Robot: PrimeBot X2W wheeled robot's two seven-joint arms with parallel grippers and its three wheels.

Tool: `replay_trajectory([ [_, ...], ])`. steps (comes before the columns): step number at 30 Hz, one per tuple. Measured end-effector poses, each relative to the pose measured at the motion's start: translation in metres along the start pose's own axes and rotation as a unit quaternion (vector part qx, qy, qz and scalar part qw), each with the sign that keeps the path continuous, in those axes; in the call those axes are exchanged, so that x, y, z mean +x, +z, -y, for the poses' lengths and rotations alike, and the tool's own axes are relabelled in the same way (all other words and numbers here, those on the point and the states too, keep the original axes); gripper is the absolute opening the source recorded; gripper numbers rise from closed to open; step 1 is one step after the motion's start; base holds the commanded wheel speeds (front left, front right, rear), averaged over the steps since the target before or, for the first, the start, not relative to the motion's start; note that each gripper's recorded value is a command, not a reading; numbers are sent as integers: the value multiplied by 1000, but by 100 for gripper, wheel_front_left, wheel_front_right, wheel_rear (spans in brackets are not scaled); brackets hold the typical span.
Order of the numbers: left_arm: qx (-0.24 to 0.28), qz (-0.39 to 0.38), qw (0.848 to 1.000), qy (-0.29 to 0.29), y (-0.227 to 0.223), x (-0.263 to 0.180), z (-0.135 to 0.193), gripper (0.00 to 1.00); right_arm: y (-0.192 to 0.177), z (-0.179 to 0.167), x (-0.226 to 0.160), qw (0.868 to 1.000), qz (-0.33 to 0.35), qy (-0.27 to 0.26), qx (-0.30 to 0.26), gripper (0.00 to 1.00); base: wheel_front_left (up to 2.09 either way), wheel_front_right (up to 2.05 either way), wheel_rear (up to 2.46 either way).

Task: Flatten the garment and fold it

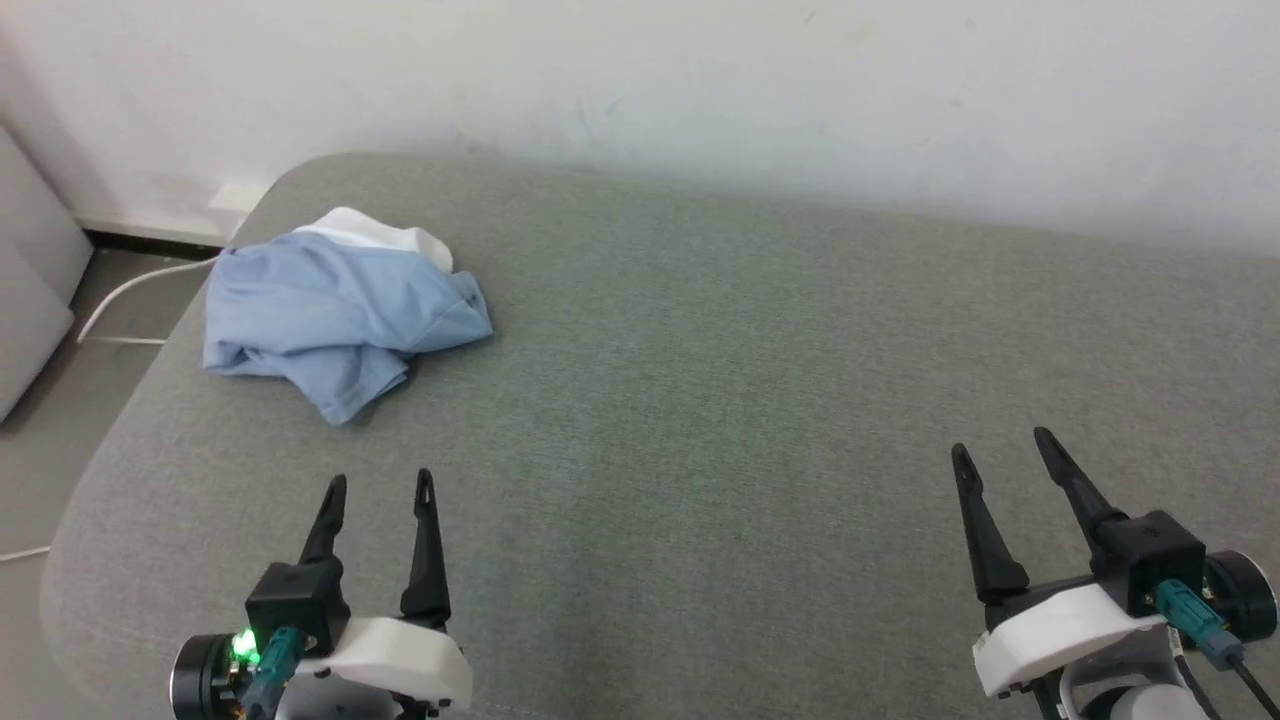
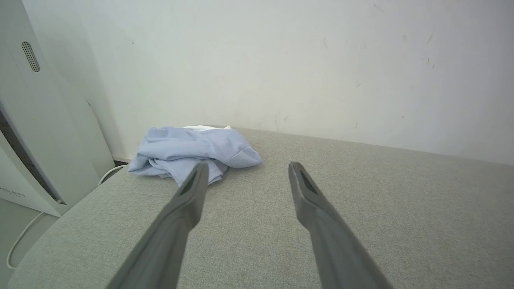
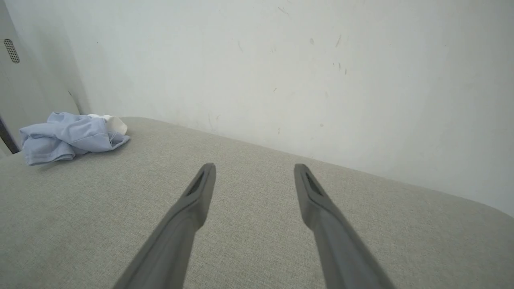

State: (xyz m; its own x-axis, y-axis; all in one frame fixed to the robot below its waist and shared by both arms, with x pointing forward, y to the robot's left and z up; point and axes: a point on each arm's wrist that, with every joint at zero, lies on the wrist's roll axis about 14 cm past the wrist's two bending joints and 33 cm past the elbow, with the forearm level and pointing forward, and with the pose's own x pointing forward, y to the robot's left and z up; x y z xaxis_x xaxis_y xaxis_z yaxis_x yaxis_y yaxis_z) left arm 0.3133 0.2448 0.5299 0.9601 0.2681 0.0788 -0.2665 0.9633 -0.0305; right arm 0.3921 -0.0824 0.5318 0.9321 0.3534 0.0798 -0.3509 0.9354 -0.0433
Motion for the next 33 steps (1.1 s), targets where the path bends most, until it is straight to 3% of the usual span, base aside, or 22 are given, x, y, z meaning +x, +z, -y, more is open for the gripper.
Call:
replay_trajectory([
  [33,-3,31,994,107,9,-47,-62,100,2,-72,26,994,23,108,16,100,0,0,0],
])
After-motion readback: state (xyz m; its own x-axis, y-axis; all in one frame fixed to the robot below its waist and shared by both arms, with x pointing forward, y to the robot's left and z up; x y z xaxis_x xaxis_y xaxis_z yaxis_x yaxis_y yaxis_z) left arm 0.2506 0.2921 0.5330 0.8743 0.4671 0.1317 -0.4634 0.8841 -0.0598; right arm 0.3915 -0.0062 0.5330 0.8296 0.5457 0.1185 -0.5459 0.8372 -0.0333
